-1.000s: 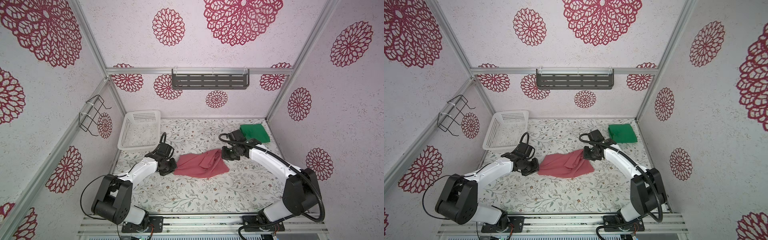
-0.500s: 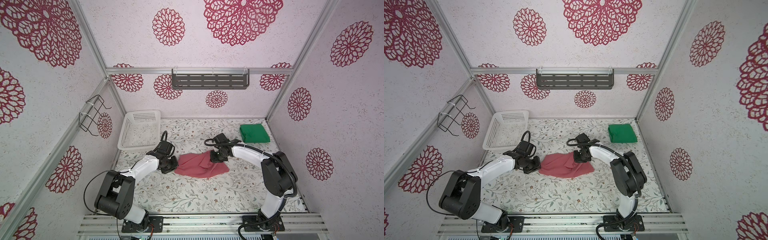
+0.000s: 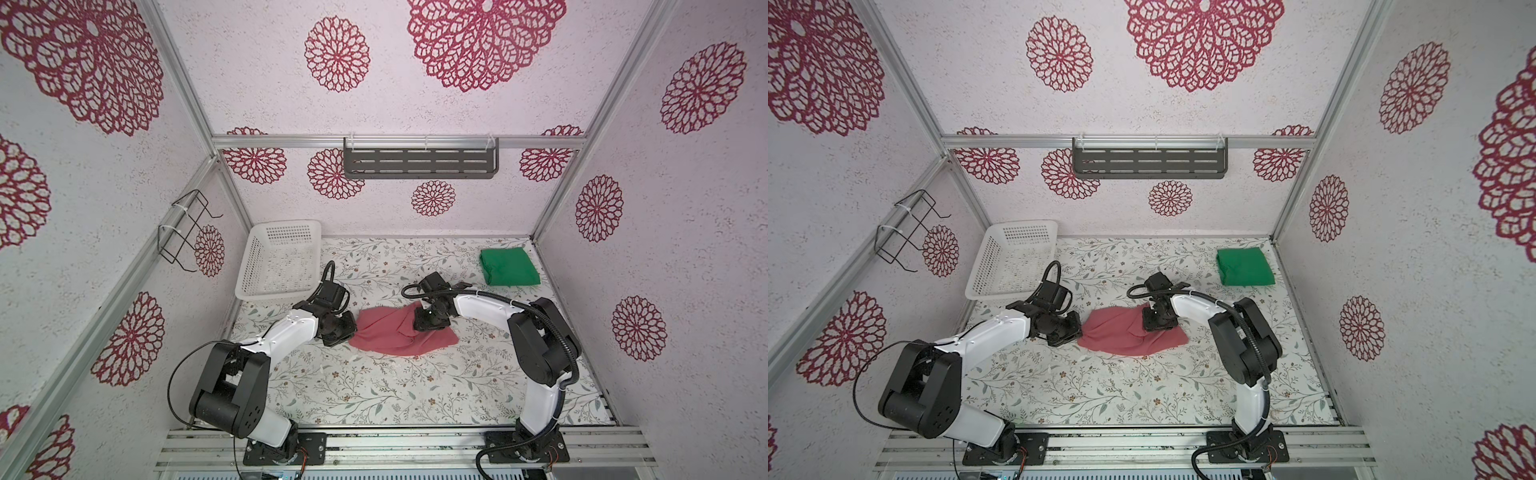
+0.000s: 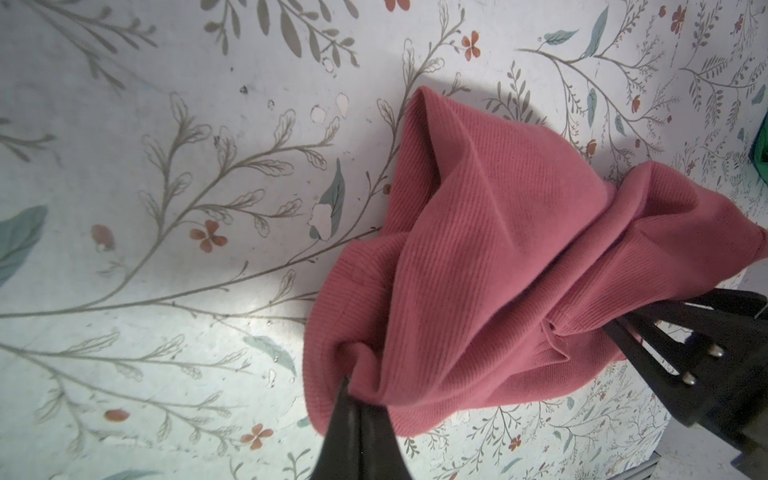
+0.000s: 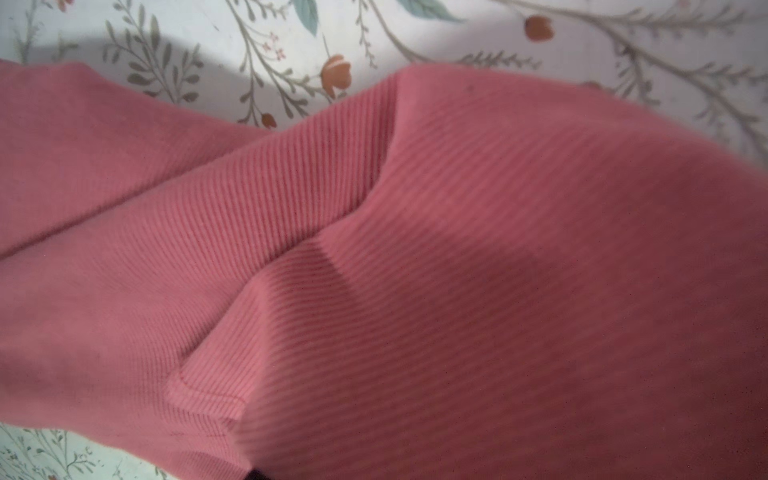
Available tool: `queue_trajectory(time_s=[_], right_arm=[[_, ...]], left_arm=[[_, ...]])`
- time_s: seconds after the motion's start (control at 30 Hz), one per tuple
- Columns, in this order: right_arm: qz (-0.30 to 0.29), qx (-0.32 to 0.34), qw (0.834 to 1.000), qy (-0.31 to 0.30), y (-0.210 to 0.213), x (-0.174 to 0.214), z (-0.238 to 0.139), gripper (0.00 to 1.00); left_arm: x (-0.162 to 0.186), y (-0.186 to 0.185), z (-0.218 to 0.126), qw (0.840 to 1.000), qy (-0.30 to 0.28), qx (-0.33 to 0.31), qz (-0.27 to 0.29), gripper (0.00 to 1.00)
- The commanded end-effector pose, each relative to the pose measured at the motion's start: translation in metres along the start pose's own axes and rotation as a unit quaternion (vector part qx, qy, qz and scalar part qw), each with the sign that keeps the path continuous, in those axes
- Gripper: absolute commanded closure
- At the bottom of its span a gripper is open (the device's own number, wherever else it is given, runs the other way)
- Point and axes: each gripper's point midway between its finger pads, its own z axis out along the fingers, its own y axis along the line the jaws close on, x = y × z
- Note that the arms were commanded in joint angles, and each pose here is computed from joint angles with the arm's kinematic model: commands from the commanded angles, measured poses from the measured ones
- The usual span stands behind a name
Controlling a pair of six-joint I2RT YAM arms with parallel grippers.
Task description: Fold and stack the tank tops
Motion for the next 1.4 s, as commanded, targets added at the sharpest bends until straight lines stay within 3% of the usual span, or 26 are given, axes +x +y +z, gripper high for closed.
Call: queue_trajectory(time_s=[0.0,0.1,0.2,0.27,0.53,0.77,0.97,1.17,1.37], right_arm=[[0.003,0.02,1.0,0.004,0.0,0.004,0.009,0.61],[0.01,0.03,0.999,0.003,0.001,0.001,0.014,0.71],[0.016,0.037,0.999,-0.012,0.002,-0.007,-0.001,0.94],[0.013,0.042,0.999,-0.027,0.005,-0.017,-0.02,1.0],[0.011,0.043,0.996,-0.071,0.004,-0.039,-0.103,1.0],[0.031,0.055,0.996,-0.067,-0.025,-0.023,-0.131,0.99],[0.053,0.073,0.996,-0.023,-0.049,0.024,-0.128,0.95],[0.09,0.048,0.995,0.024,-0.056,0.081,-0.106,0.9],[0.101,0.037,0.994,0.031,-0.055,0.094,-0.102,0.79]], left_arm=[[-0.01,-0.004,-0.002,1.0,-0.014,0.007,-0.002,1.0],[-0.011,-0.006,-0.004,1.0,-0.016,0.009,-0.001,1.0],[-0.014,-0.009,-0.01,1.0,-0.02,0.009,0.003,1.0],[-0.019,-0.014,-0.019,0.999,-0.029,0.009,0.01,1.0],[-0.051,-0.053,-0.081,0.995,-0.079,0.026,0.058,1.0],[-0.06,-0.066,-0.108,0.992,-0.095,0.028,0.08,1.0],[-0.023,-0.065,-0.069,0.996,-0.048,0.032,0.07,1.0],[0.023,-0.056,-0.021,0.998,0.005,0.037,0.044,1.0],[0.041,-0.044,0.012,0.998,0.035,0.031,0.03,1.0]])
